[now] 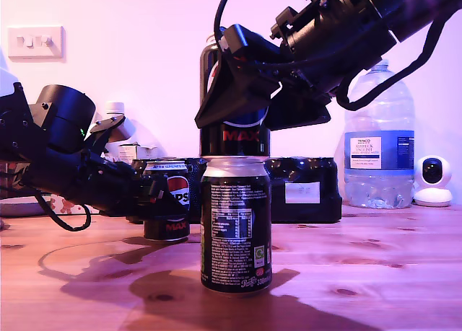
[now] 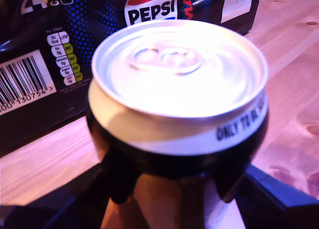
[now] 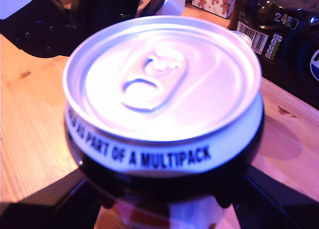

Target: Stack up the Pepsi cans on top of each other

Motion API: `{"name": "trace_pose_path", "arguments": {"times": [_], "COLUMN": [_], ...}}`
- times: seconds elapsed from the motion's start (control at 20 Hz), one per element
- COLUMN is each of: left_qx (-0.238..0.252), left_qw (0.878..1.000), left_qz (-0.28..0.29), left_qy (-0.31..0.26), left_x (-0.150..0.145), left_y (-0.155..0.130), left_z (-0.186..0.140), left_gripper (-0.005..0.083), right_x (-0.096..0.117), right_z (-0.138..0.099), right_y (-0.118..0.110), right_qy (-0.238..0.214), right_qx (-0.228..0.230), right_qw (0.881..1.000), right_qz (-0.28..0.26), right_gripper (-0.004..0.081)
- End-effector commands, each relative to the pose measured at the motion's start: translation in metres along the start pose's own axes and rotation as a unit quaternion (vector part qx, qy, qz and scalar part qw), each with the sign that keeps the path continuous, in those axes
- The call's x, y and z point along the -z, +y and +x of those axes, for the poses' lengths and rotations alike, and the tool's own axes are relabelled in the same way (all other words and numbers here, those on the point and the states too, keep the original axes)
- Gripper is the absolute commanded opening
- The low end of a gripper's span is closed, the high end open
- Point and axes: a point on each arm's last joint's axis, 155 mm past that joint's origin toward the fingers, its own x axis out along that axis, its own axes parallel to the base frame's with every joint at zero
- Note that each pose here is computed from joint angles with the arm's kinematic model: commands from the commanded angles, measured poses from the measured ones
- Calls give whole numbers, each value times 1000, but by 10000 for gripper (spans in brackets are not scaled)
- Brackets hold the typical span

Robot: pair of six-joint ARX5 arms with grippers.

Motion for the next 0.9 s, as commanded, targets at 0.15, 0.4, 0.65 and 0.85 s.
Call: {"name": "trace_pose_path", "arguments": {"times": [0.15, 0.4, 0.65, 0.85], "left_qx": [4, 4, 4, 4], "left_qw": [1000, 1000, 1000, 1000], "left_qz": [-3, -3, -3, -3], "left_qy": [7, 7, 7, 7], "left_x": [8, 8, 8, 8], "left_y": [-1, -1, -2, -2], "left_z": [4, 4, 4, 4], "left_gripper": [389, 389, 389, 389], "right_x": [0, -2, -7, -17], "right_z": [1, -1, -4, -8], "right_y": [2, 3, 9, 10], "right_qy": [2, -2, -9, -22], "right_qx": [-2, -3, -9, -10], "right_qw": [1000, 1000, 1000, 1000], "right_qz": [1, 1, -3, -6], "right_gripper": [643, 643, 643, 642]}}
